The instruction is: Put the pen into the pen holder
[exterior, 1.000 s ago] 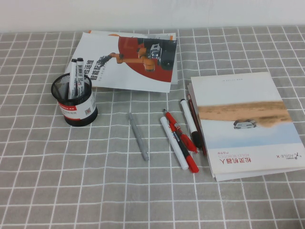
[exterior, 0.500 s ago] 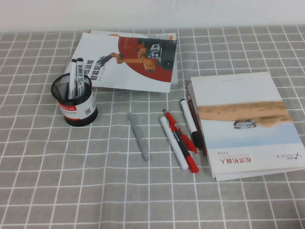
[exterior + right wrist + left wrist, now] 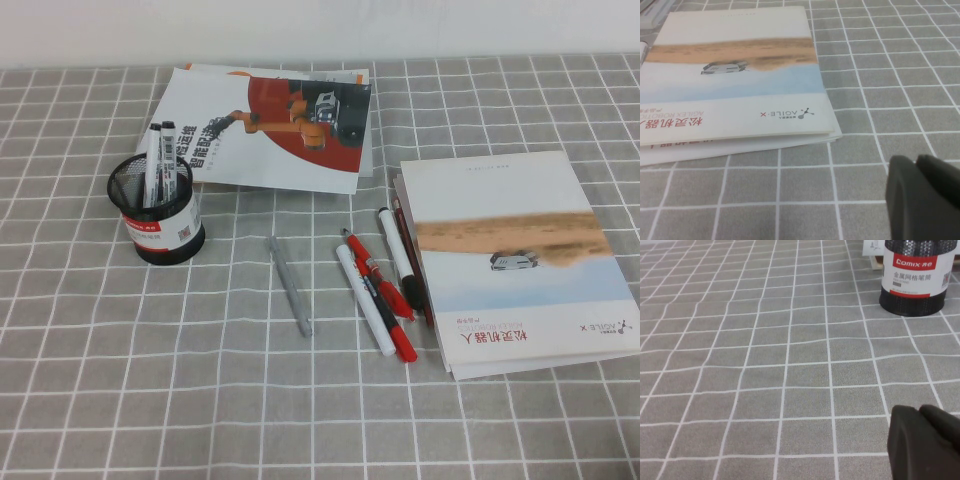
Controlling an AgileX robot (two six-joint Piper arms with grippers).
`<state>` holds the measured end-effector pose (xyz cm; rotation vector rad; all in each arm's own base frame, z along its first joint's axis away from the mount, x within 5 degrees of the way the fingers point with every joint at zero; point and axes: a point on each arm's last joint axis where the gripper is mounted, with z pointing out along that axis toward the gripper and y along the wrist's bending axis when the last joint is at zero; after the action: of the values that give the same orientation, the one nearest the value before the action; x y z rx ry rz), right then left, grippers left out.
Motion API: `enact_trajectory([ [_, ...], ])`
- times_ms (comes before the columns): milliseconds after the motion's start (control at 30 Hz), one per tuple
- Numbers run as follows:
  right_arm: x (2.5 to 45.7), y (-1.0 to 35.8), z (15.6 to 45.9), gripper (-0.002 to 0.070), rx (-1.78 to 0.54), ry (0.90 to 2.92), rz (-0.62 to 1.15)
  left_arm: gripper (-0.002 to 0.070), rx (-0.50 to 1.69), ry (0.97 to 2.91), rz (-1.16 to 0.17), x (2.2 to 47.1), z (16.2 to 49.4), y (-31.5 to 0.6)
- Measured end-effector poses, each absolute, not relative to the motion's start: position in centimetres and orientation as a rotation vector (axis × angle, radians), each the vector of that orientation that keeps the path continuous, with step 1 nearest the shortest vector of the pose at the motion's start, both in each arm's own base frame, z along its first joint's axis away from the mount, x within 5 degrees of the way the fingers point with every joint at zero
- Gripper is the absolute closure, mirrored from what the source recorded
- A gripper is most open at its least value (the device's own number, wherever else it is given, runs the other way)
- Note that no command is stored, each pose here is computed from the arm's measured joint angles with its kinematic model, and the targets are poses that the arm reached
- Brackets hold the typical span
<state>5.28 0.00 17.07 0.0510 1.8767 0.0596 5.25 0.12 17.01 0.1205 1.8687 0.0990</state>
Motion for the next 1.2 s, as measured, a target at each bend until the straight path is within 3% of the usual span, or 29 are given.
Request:
enact_trajectory([
  [867, 5.3, -0.1, 17.2, 0.0689, 0.03, 1.867, 0.025, 0.0678, 0.143, 1.867, 0.086, 5.3, 17.0, 0.0],
  [933, 5.4, 0.3, 17.5, 0.0689, 0.151, 1.824, 0.183, 0.0678, 0.143, 1.867, 0.086, 5.3, 17.0, 0.0],
  [1067, 5.6, 1.2, 18.9, 0.0689, 0.622, 1.62, 0.776, 0.0678, 0.143, 1.867, 0.086, 5.3, 17.0, 0.0],
  [1200, 5.6, 1.3, 19.5, 0.0689, 0.776, 1.507, 0.974, 0.0678, 0.143, 1.867, 0.086, 5.3, 17.0, 0.0],
])
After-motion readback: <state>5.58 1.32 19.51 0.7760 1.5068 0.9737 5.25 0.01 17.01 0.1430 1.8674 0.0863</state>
